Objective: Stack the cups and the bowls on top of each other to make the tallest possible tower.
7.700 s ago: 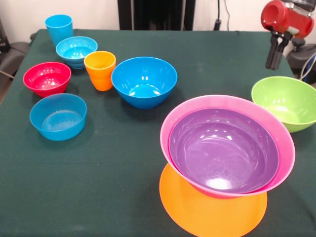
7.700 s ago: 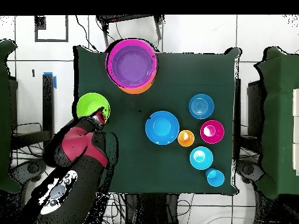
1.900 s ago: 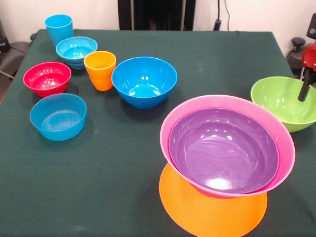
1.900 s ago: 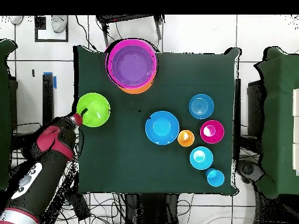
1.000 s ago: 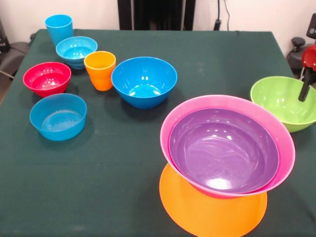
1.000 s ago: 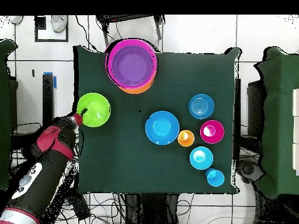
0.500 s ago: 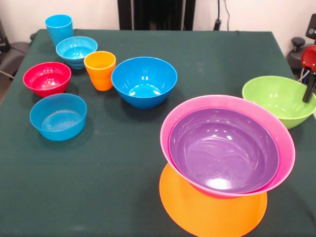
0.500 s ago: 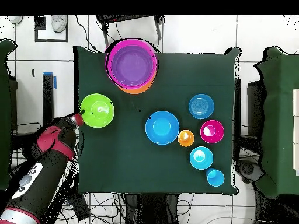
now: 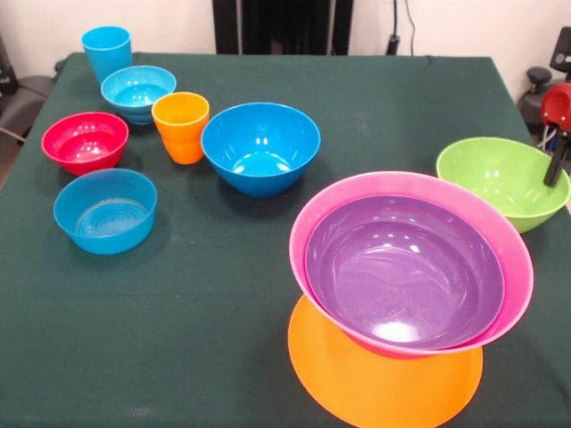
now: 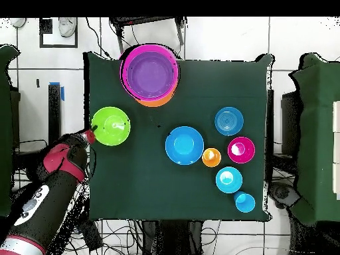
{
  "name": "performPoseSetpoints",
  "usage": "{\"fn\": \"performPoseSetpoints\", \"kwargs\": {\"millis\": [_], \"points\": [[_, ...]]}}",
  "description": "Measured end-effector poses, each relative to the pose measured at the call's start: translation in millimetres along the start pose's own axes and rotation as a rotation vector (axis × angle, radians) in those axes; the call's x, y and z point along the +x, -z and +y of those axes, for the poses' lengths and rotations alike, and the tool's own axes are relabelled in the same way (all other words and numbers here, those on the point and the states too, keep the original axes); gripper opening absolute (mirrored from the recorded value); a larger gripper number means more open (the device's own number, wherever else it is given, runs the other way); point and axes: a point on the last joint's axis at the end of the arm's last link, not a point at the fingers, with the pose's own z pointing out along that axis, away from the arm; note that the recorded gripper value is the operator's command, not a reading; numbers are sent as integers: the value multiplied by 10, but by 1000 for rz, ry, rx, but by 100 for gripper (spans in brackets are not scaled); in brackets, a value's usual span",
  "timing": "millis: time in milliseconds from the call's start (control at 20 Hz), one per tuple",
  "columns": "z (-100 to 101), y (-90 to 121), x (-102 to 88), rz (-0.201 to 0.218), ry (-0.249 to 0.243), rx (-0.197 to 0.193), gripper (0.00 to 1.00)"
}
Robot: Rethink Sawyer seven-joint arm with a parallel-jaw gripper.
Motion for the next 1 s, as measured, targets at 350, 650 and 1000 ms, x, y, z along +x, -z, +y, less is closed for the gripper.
{"fn": "performPoseSetpoints", "kwargs": {"millis": [350, 650, 1000], "points": [[-65, 45, -2, -3, -12, 3, 0], [-365, 290, -53, 6, -57, 5, 0], [-839, 639, -110, 11, -110, 4, 0]]}}
